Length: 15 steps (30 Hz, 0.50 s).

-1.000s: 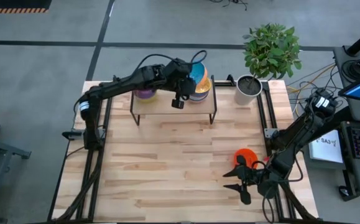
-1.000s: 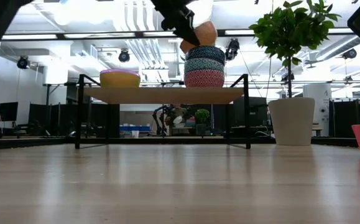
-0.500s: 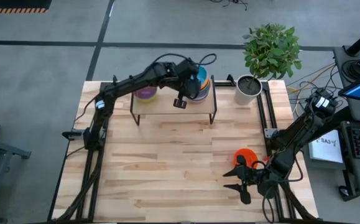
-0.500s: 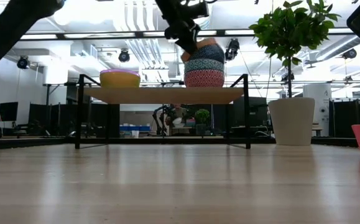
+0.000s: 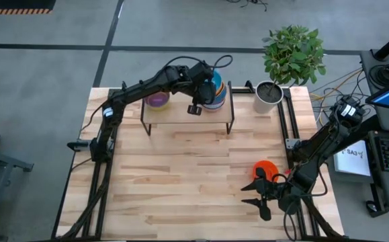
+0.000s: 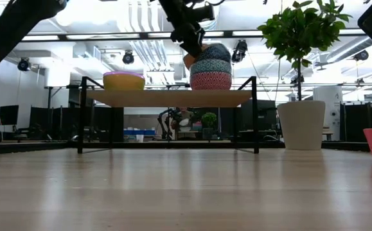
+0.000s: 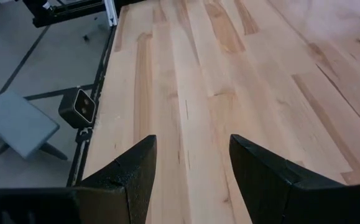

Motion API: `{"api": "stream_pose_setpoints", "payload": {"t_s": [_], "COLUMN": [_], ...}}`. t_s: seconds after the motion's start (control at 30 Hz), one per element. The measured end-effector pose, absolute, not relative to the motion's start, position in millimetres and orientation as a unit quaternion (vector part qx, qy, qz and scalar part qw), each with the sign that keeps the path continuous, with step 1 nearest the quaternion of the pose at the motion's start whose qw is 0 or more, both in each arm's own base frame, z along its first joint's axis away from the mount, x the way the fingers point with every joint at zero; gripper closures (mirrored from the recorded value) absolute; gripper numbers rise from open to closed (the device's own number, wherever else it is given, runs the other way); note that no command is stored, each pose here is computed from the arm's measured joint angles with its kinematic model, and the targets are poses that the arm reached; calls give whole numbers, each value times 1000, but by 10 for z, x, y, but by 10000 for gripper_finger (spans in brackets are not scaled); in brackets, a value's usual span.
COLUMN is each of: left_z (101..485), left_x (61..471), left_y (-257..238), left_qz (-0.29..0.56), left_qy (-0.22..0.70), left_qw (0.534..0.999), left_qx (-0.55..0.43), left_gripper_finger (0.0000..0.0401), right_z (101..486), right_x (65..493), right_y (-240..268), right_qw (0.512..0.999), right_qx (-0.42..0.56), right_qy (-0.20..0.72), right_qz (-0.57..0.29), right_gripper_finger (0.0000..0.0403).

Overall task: Place and stack bowls onto a shelf
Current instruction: Stack the yellow bowl on the top of the blue bowl on the shelf

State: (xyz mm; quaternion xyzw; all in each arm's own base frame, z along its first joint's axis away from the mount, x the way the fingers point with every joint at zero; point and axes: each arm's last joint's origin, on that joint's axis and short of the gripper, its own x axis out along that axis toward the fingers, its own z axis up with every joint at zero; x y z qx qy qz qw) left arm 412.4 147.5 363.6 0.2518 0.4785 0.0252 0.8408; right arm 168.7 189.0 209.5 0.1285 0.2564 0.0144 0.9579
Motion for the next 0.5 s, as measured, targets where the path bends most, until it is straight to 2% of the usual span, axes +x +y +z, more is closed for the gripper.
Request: {"api": "stream_pose_setpoints", "payload": {"t_s": [0.17, 0.5], "left_z": [3684, 3820], "left_x": [4112, 4059], "left_y": [1415, 1357], "left_qz": [-4, -11], "left_qy": [468, 456], "left_qw": [850, 858], "left_qx": [241, 235], "left_gripper_finger": [285, 287], "right_z": [2099, 2100], "right_x": [1691, 1696], "right_y": [1880, 1872], "right_qw": [961, 963], "right_qx": [125, 121], "right_qy": [246, 242], "right_qz": [0, -7], "right_gripper_finger": [211, 211]}}
